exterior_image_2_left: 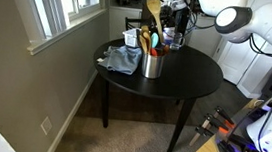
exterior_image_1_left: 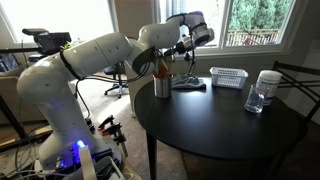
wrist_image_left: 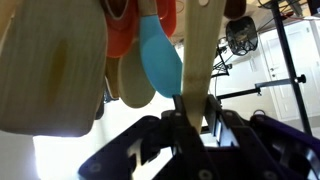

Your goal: Put the spatula inside the silver object

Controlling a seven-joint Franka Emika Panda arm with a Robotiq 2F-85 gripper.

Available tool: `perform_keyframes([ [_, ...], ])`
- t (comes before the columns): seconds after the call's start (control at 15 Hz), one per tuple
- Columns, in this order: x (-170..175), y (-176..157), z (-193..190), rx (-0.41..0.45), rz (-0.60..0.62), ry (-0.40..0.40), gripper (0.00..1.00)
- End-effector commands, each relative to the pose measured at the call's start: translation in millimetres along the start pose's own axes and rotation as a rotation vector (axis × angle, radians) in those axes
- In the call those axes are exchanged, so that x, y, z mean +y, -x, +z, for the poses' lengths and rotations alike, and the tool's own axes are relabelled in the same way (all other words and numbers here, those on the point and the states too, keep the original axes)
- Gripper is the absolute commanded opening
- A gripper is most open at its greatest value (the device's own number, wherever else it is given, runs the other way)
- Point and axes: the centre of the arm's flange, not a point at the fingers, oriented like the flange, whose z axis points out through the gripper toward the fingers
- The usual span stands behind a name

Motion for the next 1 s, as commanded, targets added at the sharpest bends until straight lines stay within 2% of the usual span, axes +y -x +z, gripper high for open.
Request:
perform_keyframes([
  [0.0, -20.9, 22.3, 16.7, 0.029, 0.006, -0.003, 0.10],
  [0.4, -20.1, 62.4, -4.8, 0.037, 0.014, 0.094, 0.10],
  [0.67, -13.0, 52.4, -17.3, 0.036, -0.003, 0.205, 0.10],
  [0.93, 11.7, 39.5, -16.1, 0.034, -0.033, 0.268, 0.10],
])
